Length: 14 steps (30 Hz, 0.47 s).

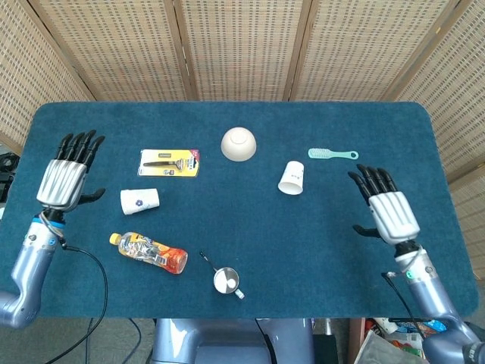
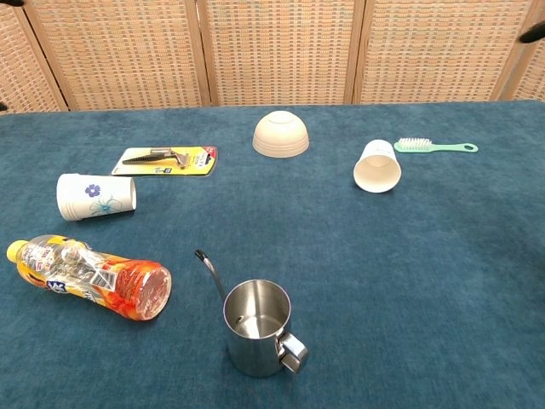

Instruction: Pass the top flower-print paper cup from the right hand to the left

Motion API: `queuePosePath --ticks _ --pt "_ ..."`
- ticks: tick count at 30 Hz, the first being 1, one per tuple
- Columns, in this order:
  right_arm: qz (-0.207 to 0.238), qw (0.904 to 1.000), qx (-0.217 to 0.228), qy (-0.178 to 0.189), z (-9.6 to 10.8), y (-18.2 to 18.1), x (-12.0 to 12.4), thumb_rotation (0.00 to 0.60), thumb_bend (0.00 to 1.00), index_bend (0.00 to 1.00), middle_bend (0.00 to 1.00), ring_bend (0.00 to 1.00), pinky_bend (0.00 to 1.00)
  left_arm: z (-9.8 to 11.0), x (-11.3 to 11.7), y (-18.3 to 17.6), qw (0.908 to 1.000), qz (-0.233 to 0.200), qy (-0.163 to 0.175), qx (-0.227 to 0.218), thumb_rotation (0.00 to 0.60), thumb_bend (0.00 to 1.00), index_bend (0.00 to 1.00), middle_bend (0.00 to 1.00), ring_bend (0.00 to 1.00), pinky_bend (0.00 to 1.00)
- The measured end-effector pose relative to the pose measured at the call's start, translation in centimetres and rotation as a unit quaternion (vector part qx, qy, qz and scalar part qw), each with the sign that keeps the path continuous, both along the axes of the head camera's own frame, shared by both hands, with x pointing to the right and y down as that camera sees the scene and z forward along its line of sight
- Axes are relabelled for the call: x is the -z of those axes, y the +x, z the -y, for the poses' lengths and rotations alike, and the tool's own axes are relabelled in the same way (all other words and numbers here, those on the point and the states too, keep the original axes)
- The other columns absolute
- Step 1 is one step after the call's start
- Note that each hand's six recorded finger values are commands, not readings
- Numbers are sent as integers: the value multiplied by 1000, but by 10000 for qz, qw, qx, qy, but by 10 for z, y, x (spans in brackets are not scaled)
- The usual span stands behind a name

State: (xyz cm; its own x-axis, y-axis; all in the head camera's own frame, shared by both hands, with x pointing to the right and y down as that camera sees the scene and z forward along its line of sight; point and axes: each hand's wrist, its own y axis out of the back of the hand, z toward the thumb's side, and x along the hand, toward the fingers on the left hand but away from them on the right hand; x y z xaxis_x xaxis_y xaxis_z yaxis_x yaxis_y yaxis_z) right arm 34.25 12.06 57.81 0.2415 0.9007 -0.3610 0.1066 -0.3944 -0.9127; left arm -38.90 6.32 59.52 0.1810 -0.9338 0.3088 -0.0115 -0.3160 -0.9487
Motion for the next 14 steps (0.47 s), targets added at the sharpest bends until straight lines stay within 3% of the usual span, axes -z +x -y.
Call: queuePosePath --ticks 8,14 --pt "-126 9991 -146 386 -65 36 23 600 0 81 0 0 0 -69 10 -38 9963 -255 -308 766 600 185 0 0 0 0" --pt "-167 9980 -350 508 -98 43 38 600 0 81 0 0 0 -118 16 -50 9919 -375 -471 1115 600 184 0 0 0 0"
